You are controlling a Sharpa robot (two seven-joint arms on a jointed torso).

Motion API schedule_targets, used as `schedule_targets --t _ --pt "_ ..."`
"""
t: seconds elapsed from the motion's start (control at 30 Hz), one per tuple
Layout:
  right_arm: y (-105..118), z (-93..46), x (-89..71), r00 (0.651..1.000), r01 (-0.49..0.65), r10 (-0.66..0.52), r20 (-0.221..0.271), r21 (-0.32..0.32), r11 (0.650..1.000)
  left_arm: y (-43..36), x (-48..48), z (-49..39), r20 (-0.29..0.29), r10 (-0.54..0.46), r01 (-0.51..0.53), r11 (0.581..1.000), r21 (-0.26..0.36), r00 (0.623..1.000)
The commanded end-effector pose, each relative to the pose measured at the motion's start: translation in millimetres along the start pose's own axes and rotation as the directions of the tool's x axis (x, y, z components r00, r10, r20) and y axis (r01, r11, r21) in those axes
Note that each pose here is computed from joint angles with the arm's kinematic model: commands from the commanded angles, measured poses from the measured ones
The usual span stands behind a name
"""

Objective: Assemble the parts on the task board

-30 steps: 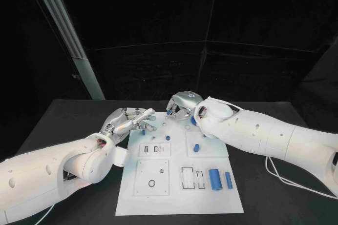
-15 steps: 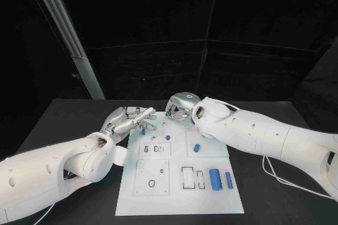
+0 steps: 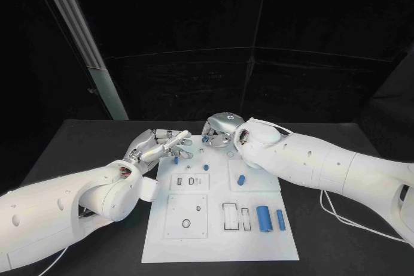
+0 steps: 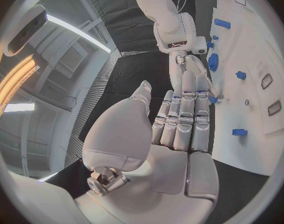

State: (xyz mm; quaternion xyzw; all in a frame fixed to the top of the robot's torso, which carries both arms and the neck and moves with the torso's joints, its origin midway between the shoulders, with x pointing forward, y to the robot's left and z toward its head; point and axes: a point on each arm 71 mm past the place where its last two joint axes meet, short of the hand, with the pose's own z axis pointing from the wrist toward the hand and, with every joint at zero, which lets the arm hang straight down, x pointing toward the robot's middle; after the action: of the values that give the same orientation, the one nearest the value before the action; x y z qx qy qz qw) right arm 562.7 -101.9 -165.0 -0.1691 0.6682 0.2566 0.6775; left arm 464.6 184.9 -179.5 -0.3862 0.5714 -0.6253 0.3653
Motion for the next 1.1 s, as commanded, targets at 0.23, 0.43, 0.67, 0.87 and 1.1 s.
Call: schedule_targets --t 0.23,0.43,0.67,0.87,1.1 --pt "0.6 0.6 0.0 1.000 0.007 -0.007 -0.013 -0.009 1.000 -1.5 1.8 1.0 -0.017 0.002 -0.002 1.000 0.003 1.000" --pt "0.0 0.7 -0.4 1.000 0.007 -0.007 -0.006 -0.006 1.000 -1.7 2.0 1.0 -0.018 0.001 -0.001 1.000 0.003 1.000" --pt "-0.5 0.9 -2.6 1.000 0.000 0.000 0.025 -0.005 1.000 -2.1 1.4 0.8 -0.018 0.002 -0.002 1.000 0.002 1.000" --pt "-4.7 -7.2 -7.1 0.998 -0.015 0.015 0.053 -0.009 1.000 -2.4 0.2 0.3 -0.017 0.002 -0.002 1.000 0.001 1.000" --pt "-31.3 -37.0 -16.4 0.997 -0.076 0.074 0.032 0.061 0.995 -3.1 -3.5 -1.8 -0.011 0.004 -0.004 1.000 0.000 1.000"
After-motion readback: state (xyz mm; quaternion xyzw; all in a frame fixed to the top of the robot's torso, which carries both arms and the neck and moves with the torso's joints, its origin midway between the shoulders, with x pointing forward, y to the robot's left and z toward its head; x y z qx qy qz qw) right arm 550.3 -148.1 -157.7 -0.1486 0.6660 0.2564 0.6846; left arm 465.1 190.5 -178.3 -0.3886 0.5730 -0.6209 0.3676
